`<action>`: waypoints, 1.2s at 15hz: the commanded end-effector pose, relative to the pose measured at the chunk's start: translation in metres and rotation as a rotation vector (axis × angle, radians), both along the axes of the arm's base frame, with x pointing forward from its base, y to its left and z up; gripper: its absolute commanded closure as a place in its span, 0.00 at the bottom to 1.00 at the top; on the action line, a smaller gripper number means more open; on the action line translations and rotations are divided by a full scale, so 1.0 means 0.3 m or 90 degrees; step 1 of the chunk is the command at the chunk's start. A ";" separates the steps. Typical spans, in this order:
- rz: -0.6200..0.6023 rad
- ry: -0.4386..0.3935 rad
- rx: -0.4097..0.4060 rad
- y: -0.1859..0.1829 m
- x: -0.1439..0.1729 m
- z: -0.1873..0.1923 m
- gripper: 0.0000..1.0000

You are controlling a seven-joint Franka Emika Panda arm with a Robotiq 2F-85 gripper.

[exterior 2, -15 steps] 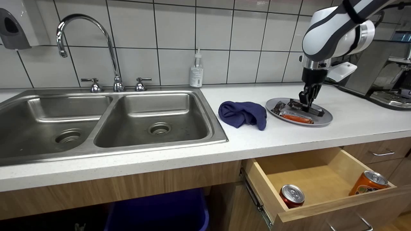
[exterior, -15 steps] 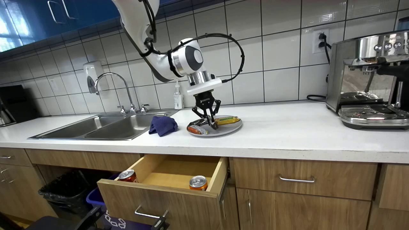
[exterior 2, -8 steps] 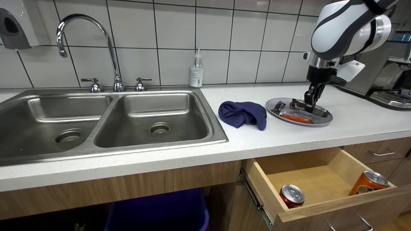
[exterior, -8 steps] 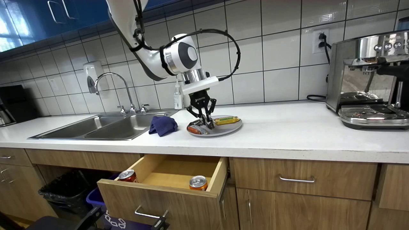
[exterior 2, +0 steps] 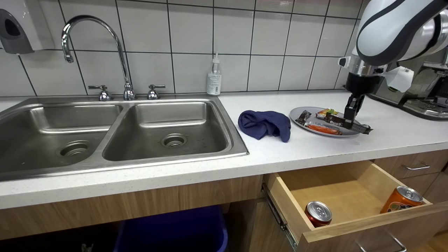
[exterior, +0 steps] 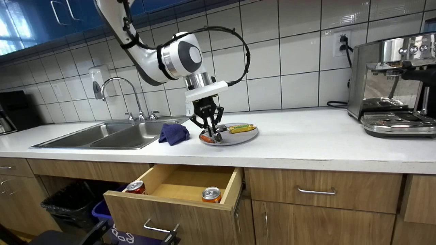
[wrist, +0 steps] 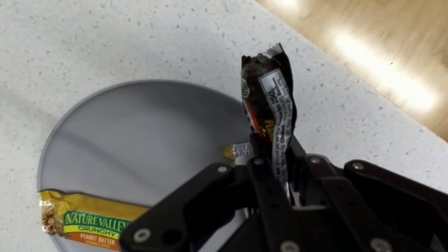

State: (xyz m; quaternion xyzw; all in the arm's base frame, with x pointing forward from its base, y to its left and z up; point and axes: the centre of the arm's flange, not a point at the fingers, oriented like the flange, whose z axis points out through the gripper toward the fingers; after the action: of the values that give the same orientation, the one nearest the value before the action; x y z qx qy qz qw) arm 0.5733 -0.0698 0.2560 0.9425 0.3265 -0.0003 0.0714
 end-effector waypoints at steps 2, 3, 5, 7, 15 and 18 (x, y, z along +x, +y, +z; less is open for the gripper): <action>0.056 -0.001 -0.001 0.011 -0.136 0.058 0.95; 0.065 0.003 -0.003 0.015 -0.154 0.058 0.95; 0.082 0.015 -0.003 0.023 -0.184 0.056 0.96; 0.097 0.023 -0.003 0.030 -0.213 0.053 0.95; 0.174 0.071 0.002 0.066 -0.294 0.028 0.95; 0.206 0.088 0.002 0.083 -0.319 0.010 0.95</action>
State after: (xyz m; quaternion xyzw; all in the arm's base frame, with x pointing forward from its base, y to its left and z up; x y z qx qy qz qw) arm 0.4930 -0.0497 0.2497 0.8924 0.4466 -0.0436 0.0485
